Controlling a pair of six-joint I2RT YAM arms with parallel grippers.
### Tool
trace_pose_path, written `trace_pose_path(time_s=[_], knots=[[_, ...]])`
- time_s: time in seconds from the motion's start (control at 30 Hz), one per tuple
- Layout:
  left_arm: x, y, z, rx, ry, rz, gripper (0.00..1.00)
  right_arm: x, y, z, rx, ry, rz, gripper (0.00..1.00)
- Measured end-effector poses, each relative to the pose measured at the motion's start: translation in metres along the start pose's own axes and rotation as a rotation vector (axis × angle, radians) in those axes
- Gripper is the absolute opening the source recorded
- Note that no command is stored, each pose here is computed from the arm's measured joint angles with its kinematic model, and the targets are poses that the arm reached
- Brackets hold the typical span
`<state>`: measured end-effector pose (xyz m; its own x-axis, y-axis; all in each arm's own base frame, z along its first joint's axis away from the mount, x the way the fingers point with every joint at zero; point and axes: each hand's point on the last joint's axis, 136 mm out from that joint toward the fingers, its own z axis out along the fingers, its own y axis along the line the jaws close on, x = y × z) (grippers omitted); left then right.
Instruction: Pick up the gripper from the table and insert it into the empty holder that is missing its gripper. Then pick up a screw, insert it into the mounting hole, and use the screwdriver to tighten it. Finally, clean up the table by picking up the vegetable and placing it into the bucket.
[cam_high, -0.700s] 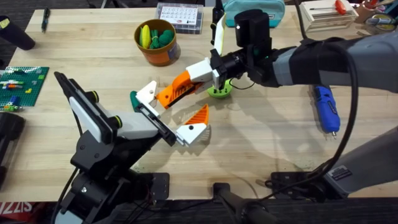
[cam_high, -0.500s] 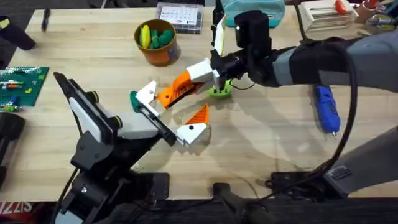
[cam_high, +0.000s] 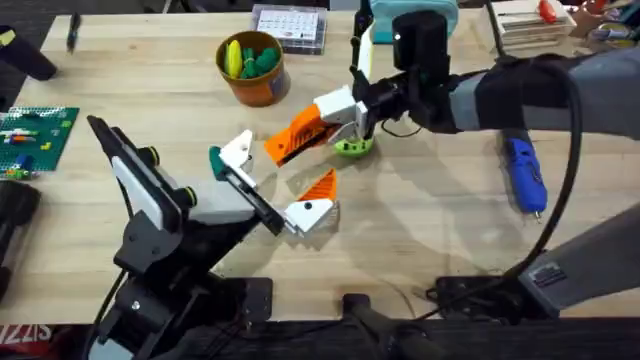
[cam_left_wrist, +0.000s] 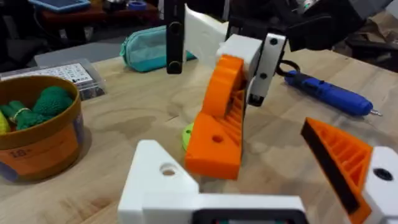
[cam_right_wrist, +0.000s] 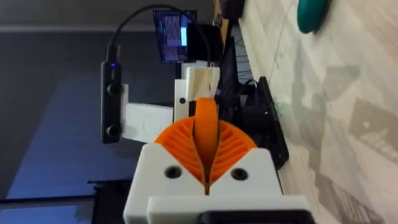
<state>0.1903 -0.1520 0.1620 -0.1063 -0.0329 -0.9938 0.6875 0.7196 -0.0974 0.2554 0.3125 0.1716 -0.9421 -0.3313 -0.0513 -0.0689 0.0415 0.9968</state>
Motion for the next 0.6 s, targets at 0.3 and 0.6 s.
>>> trace_pose_path(time_s=[0.3,0.6], knots=[[0.000,-0.010,0.000,0.057,0.002,0.001,0.988,0.003,-0.001,0.011,0.012,0.010,0.013,0.022],[0.000,-0.014,-0.001,0.085,0.003,0.001,0.988,0.001,0.005,0.018,0.012,0.010,0.018,0.024]])
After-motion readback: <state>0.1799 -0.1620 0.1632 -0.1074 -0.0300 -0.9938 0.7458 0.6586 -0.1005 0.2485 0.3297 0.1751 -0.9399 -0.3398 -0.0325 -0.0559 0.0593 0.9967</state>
